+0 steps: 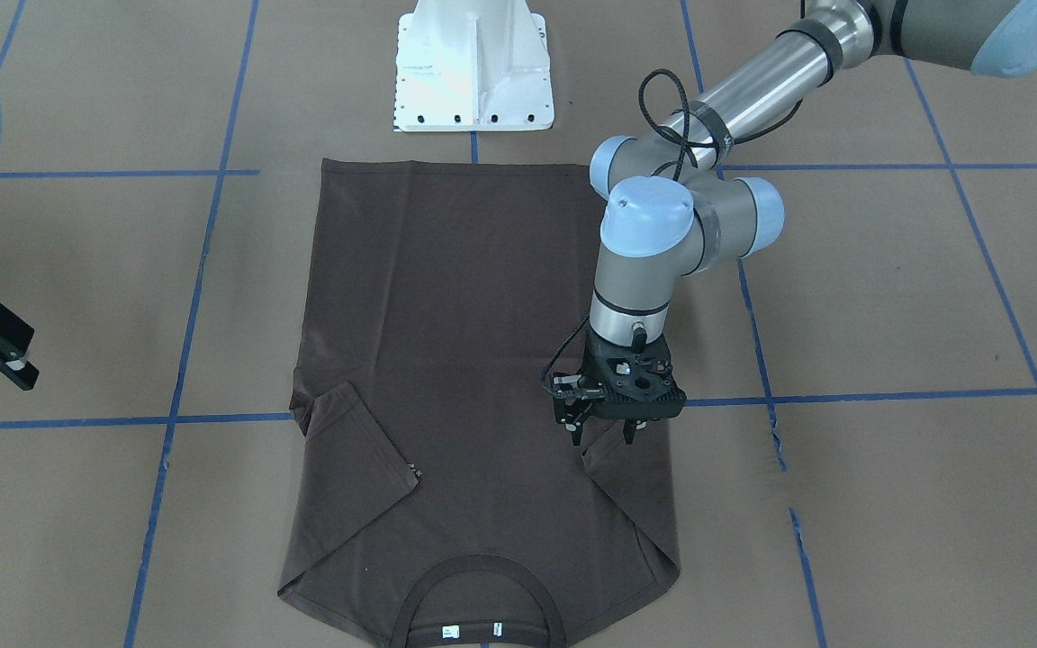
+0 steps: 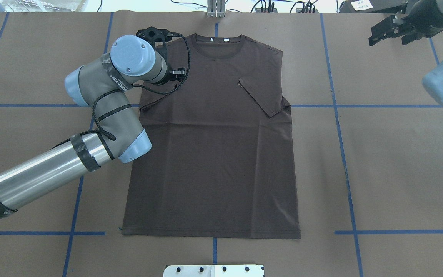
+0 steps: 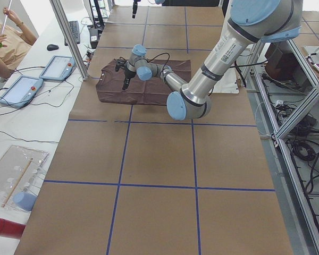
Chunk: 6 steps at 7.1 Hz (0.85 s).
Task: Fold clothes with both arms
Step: 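Fold the sleeve nearest the left gripper onto the shirt body, then lower both grippers to the hem corners nearest the robot and grasp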
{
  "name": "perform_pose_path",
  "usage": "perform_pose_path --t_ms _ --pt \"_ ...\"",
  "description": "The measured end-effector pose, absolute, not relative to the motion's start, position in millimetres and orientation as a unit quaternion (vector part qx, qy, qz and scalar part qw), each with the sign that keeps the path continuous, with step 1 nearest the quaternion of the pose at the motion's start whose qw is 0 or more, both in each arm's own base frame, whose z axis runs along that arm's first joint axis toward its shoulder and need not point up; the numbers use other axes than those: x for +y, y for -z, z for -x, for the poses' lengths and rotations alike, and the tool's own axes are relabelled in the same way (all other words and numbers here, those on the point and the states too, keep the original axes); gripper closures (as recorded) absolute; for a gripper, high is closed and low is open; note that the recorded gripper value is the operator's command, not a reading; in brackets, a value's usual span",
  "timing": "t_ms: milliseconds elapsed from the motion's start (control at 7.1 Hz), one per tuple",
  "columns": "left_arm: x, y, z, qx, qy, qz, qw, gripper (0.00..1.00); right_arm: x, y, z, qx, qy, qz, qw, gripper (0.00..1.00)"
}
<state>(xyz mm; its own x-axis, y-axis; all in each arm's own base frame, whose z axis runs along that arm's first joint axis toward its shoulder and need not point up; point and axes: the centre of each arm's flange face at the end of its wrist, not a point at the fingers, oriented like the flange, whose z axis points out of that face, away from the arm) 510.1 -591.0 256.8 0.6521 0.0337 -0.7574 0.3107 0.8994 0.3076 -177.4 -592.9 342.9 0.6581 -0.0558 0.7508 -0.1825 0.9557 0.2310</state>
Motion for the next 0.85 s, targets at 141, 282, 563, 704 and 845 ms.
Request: perform_pose_path --t_ms 141,282,563,704,845 --pt "-571.2 -258.5 -491.2 0.426 0.067 -0.213 0.877 0.00 -570.7 -327.9 213.6 -0.416 -0.072 -0.133 0.897 0.00" --pt "-547.8 -260.5 -472.3 0.441 0.060 -0.218 0.869 0.00 -533.3 -313.0 252.9 -0.422 -0.104 -0.123 0.892 0.00" --pt "-481.2 -271.3 -476.3 0.468 0.068 -0.197 0.859 0.00 -425.2 -292.8 325.4 -0.434 -0.143 -0.110 0.882 0.00" --pt "-441.3 -272.8 -484.7 0.485 0.083 -0.180 0.852 0.00 -371.3 -287.2 360.3 -0.438 -0.163 -0.109 0.877 0.00" --pt "-398.1 -277.1 -485.2 0.500 0.084 -0.160 0.847 0.00 -320.7 -286.0 385.4 -0.441 -0.177 -0.107 0.873 0.00"
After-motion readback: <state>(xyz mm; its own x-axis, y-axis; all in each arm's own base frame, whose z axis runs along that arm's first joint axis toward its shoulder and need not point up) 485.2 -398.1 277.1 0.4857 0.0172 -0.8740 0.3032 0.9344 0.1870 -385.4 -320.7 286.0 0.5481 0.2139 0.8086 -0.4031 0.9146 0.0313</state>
